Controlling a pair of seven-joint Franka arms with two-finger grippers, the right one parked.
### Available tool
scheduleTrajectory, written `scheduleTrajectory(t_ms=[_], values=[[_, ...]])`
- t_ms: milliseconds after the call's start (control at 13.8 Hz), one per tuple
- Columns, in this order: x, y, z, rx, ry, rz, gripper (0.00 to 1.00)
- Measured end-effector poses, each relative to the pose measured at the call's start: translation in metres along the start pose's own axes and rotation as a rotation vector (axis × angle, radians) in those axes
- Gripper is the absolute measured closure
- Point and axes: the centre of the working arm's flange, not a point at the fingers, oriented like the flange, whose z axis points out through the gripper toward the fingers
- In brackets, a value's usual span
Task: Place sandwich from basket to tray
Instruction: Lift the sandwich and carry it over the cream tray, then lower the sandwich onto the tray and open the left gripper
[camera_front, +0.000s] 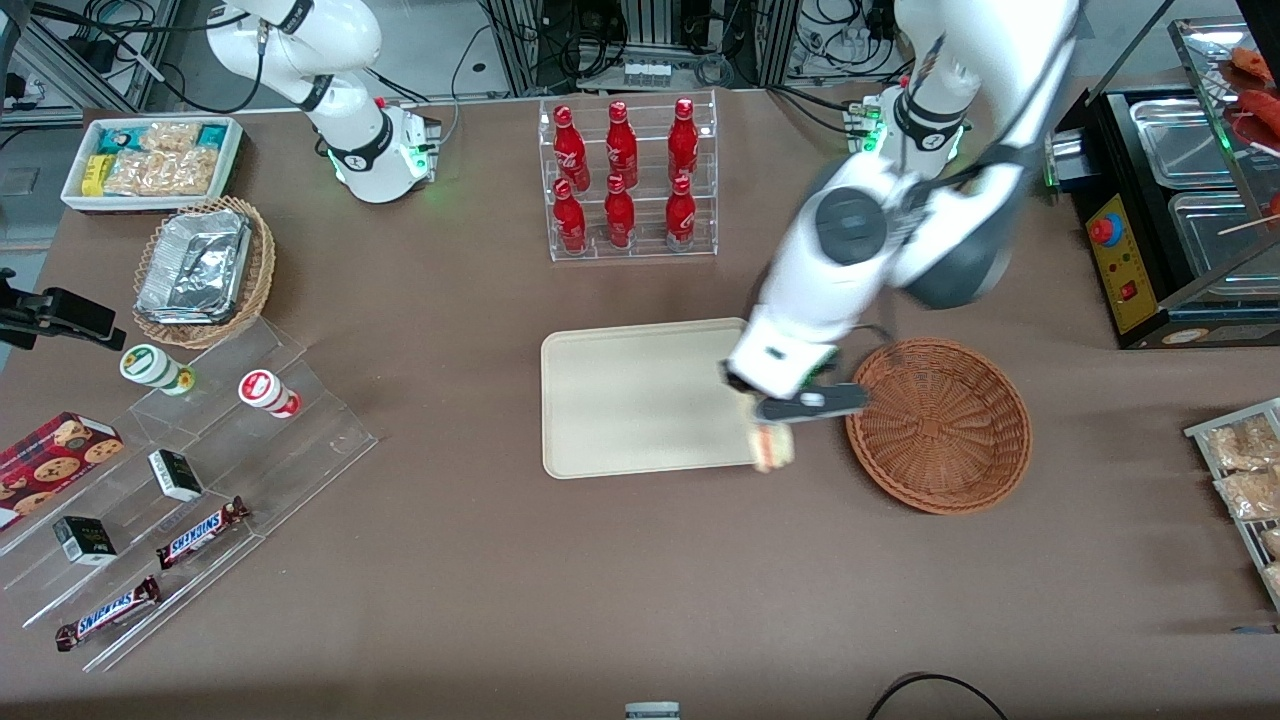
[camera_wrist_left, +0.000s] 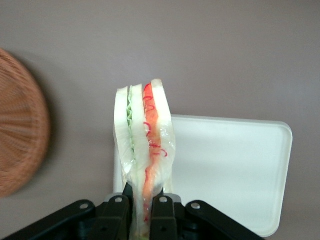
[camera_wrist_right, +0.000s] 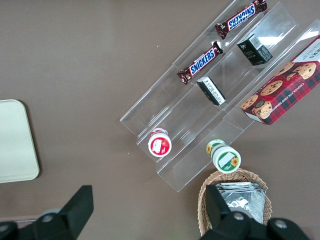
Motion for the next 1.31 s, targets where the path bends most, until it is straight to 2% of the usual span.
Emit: scheduleTrajectory(t_ms=[145, 364, 509, 727, 1018, 1164, 1309], values=[[-0.018, 0.037, 0.041, 0.002, -0.037, 0.046, 0.85], [-0.031, 0.068, 0.086, -0.012, -0.047, 0.092, 0.85], [-0.042, 0.083, 0.111, -0.026, -0.048, 0.117, 0.85], [-0.052, 0.089, 0.142, 0.006, -0.036, 0.141, 0.85], [-0.053, 0.089, 0.170, 0.010, -0.031, 0.142, 0.85], [-0.053, 0.089, 0.175, 0.012, -0.034, 0.143, 0.70], [-0.053, 0.091, 0.173, 0.008, -0.031, 0.144, 0.50]])
